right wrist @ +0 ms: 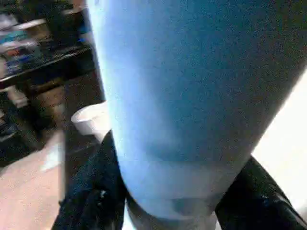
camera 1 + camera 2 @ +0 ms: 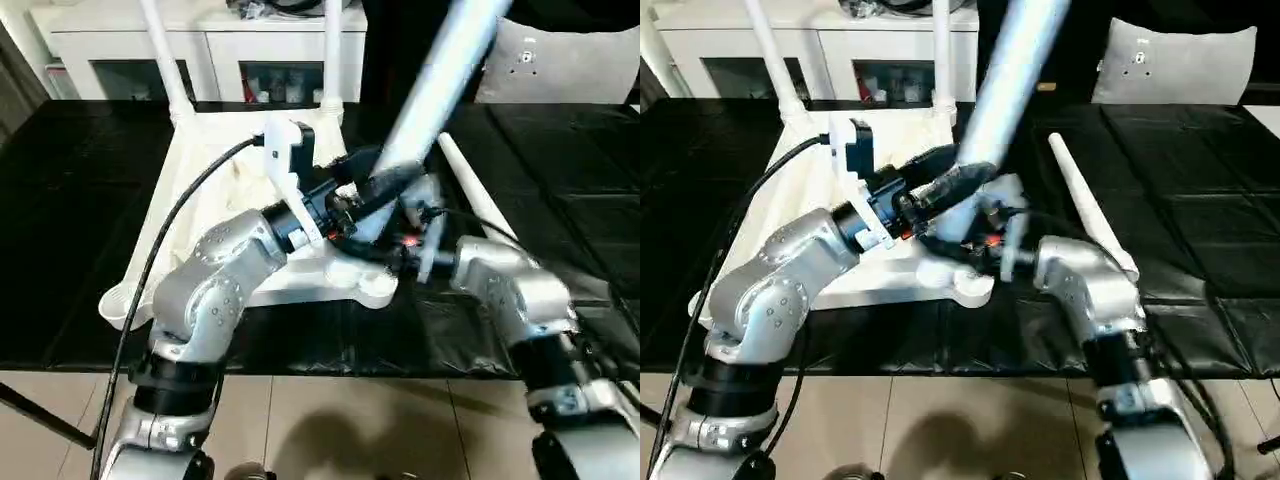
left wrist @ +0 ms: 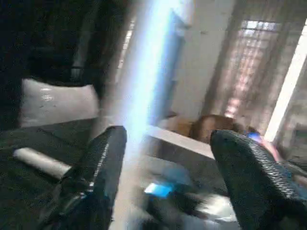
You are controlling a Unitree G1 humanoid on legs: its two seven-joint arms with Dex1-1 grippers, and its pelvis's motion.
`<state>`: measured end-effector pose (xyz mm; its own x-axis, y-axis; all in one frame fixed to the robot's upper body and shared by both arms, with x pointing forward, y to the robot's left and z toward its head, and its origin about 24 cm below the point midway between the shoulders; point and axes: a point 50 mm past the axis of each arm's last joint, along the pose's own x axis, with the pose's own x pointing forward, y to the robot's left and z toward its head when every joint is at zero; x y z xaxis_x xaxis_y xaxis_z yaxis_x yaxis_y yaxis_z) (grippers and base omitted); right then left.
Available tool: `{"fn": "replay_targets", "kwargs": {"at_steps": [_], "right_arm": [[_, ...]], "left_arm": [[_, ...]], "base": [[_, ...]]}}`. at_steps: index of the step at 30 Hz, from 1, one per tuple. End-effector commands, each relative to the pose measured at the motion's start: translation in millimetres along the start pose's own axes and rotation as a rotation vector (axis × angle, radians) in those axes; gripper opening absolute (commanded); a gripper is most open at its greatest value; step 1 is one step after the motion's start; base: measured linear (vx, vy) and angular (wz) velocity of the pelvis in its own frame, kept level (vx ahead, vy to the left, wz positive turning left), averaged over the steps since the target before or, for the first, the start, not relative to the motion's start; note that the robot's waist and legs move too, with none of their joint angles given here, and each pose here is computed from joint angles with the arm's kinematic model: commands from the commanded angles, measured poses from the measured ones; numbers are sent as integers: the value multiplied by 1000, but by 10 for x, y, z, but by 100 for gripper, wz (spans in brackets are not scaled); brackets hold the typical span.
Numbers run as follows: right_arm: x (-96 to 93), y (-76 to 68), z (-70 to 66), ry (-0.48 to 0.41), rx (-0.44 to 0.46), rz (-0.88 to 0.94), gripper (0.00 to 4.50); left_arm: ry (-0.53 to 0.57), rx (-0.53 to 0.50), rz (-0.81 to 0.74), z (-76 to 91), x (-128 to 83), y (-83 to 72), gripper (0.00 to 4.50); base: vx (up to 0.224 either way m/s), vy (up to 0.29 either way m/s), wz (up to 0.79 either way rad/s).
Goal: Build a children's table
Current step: Pick table leg
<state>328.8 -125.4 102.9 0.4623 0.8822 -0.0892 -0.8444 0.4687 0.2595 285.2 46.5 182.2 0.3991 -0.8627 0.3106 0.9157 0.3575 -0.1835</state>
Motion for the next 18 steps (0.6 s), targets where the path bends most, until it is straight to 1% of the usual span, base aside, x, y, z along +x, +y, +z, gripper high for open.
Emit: {"fn": "replay_targets", "kwargs": {"at_steps": [1, 4, 5, 6, 7, 9, 10, 12, 13, 16, 17, 18], "right_arm": [[-50, -44, 12, -3, -14, -70, 193], [-106, -76, -3, -21, -13, -132, 191], [-138, -87, -14, -28, -17, -167, 191], [-188, -81, -37, -35, -25, -212, 191], [-209, -77, -47, -37, -29, -230, 191], [-272, -31, -82, -51, -43, -310, 191], [-299, -15, -104, -51, -47, -357, 191], [-340, 26, -132, -64, -65, -437, 191], [-352, 44, -157, -71, -42, -468, 191], [-381, 156, -195, -88, -56, -530, 191], [-384, 177, -192, -95, -65, -541, 191], [-384, 239, -149, -125, -91, -572, 191]], "left_arm": [[-1, 28, 24, 26, 16, 9, 337], [7, 51, 106, 18, -43, 97, 337], [16, 71, 162, 4, -89, 154, 337], [40, 85, 264, -35, -177, 247, 337], [51, 91, 306, -53, -216, 284, 337], [116, 108, 464, -140, -401, 410, 337], [139, 121, 523, -173, -487, 444, 337], [179, 142, 600, -226, -629, 465, 337], [193, 158, 625, -249, -698, 469, 337], [217, 200, 707, -305, -942, 473, 337], [218, 204, 721, -312, -979, 471, 337], [206, 241, 746, -321, -1083, 438, 337]], "base": [[0, 0, 0], [0, 0, 0], [0, 0, 0], [0, 0, 0], [0, 0, 0], [0, 0, 0], [0, 0, 0], [0, 0, 0], [0, 0, 0], [0, 0, 0], [0, 0, 0], [0, 0, 0]]}}
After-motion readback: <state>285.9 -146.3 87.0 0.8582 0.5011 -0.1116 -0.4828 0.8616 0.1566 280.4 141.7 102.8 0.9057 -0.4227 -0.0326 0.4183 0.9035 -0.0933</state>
